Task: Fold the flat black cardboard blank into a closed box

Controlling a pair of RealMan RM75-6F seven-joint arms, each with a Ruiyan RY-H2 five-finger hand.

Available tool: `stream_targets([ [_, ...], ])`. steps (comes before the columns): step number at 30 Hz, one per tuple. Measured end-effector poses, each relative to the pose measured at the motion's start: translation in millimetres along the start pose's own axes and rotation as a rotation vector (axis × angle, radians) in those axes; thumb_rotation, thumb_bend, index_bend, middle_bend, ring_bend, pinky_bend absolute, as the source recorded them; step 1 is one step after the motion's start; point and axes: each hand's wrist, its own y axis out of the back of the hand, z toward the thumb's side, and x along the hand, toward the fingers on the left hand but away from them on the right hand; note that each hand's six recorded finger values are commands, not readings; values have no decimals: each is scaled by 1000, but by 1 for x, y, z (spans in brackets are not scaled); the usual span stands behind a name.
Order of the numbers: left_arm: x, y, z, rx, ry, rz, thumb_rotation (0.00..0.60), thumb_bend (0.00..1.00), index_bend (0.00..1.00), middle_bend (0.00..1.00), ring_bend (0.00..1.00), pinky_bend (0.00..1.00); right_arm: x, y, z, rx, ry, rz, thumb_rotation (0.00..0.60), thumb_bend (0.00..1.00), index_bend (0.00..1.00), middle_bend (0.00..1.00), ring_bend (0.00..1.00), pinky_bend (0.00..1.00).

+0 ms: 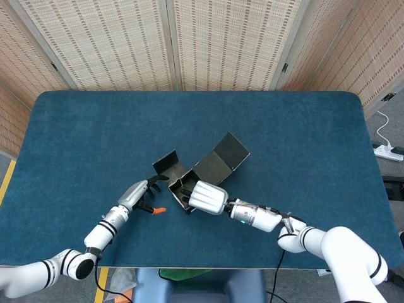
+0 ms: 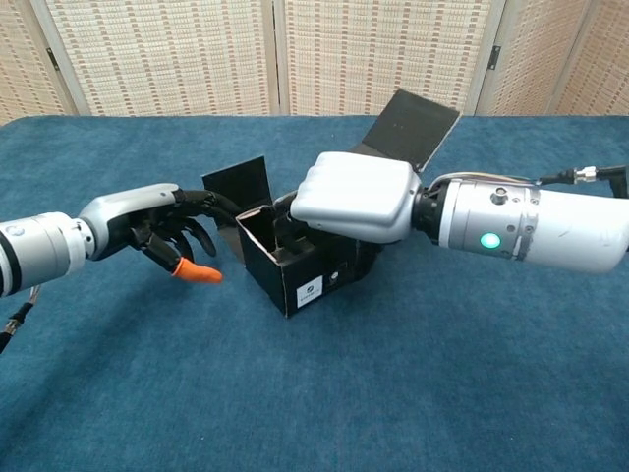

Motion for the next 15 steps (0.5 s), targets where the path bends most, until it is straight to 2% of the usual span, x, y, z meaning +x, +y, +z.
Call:
stream_targets([
  [1,-3,1,2,2,-2,6,600,201,87,65,114,424,0,1,-1,-6,-4,-6,600,19,69,72,742,1000],
  [4,-10,7,6,-4,-7,23,600,200,38,9,33,352,5,7,-7,-29,-27,-32,600,19,27,48,734,1000],
  [8,-20,21,9,-2,-14,59,600,201,24,1,14,318,17,14,-17,-89,-82,-54,600,19,22,55,731,1000],
  [11,-26,33,9,0,-16,85,600,199,19,1,11,311,33,17,-23,-180,-148,-53,600,19,22,86,726,1000],
  [15,-36,52,5,-11,-11,128,600,199,17,1,8,309,63,18,-25,-386,-253,-22,600,19,22,119,726,1000],
])
